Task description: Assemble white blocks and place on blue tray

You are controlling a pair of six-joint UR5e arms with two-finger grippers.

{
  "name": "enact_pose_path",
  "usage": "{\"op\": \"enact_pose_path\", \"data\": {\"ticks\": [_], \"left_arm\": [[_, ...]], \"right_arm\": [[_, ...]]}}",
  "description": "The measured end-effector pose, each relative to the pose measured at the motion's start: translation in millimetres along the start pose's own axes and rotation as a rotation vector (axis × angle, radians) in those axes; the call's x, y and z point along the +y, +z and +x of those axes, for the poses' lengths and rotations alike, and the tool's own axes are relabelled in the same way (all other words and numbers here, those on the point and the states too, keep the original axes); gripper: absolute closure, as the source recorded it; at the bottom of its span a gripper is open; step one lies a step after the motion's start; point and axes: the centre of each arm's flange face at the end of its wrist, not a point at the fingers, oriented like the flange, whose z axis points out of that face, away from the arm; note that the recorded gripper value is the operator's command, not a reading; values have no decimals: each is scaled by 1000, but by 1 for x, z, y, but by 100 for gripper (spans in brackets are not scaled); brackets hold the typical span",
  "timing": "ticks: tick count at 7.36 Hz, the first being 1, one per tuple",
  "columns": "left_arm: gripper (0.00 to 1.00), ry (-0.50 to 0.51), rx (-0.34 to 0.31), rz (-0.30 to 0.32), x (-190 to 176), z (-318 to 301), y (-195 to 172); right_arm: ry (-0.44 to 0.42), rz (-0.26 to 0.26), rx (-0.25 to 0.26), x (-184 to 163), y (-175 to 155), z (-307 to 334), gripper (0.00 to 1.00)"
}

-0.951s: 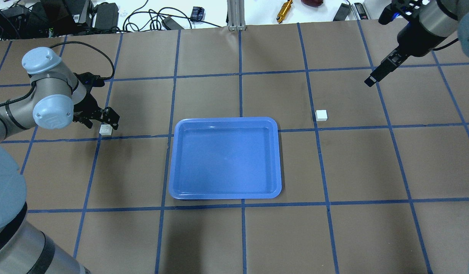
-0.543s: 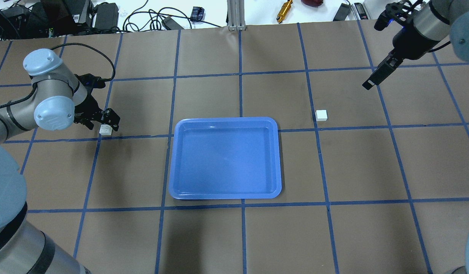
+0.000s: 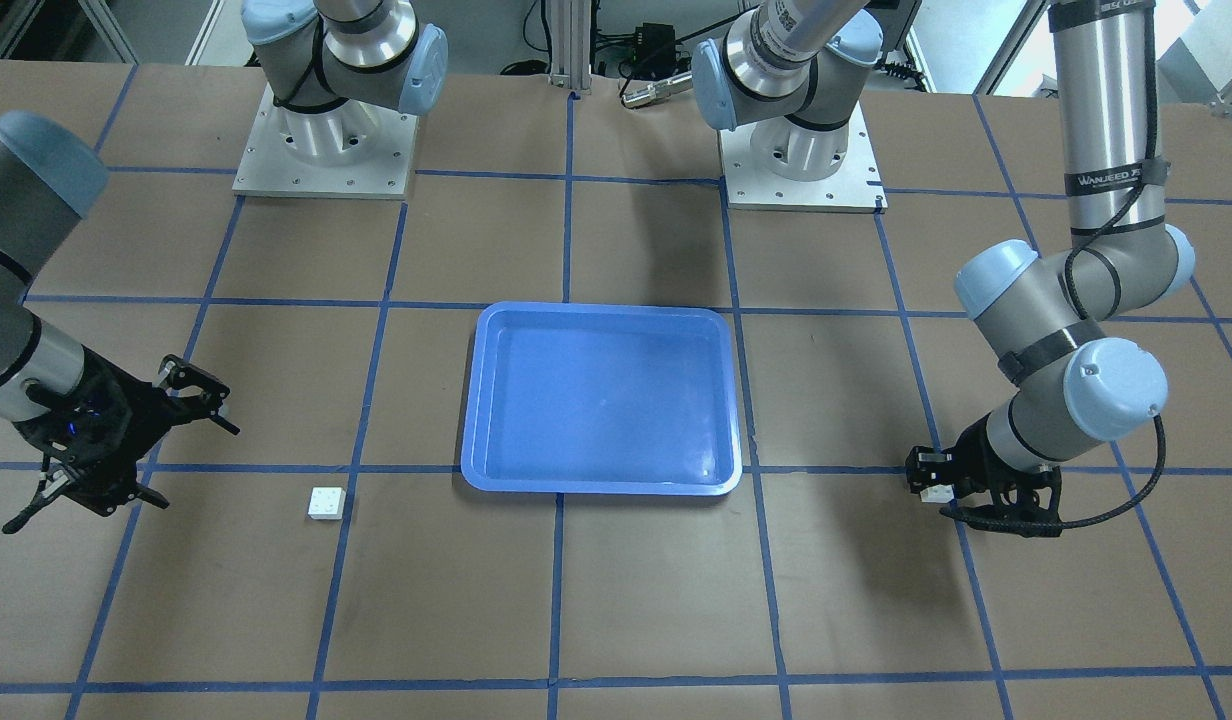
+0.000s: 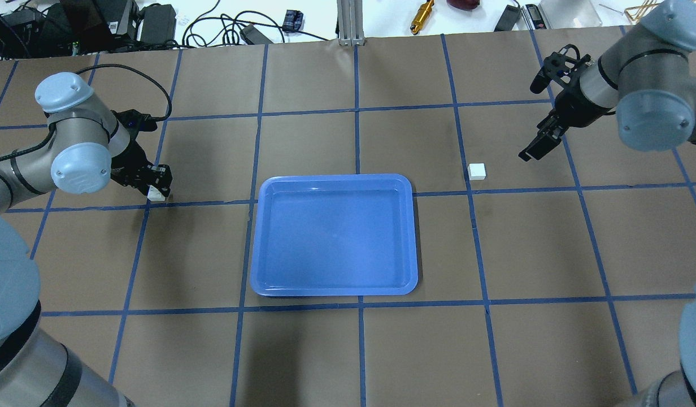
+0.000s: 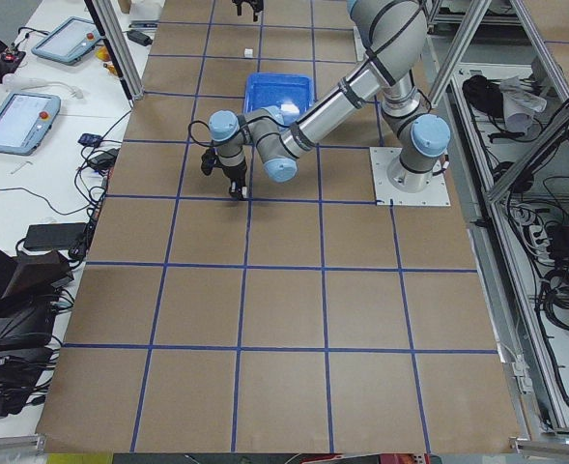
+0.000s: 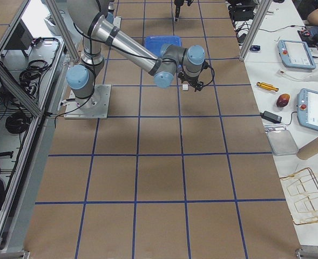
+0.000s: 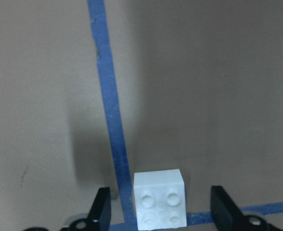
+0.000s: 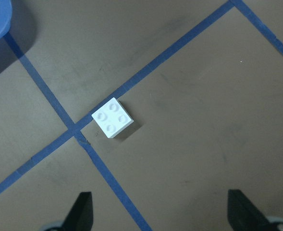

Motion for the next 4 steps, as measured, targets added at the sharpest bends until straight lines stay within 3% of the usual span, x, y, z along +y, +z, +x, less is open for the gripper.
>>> {"op": "enact_pose_path", "data": {"ticks": [2,4], "left_arm": [[75,-4,1,7,-1,0,-3],[81,-12,1,24,-2,3,-10]], "right_arm": [[-9,45,-15,0,11,-6,0],[-125,79,-35,-1,16,-8,0]]}}
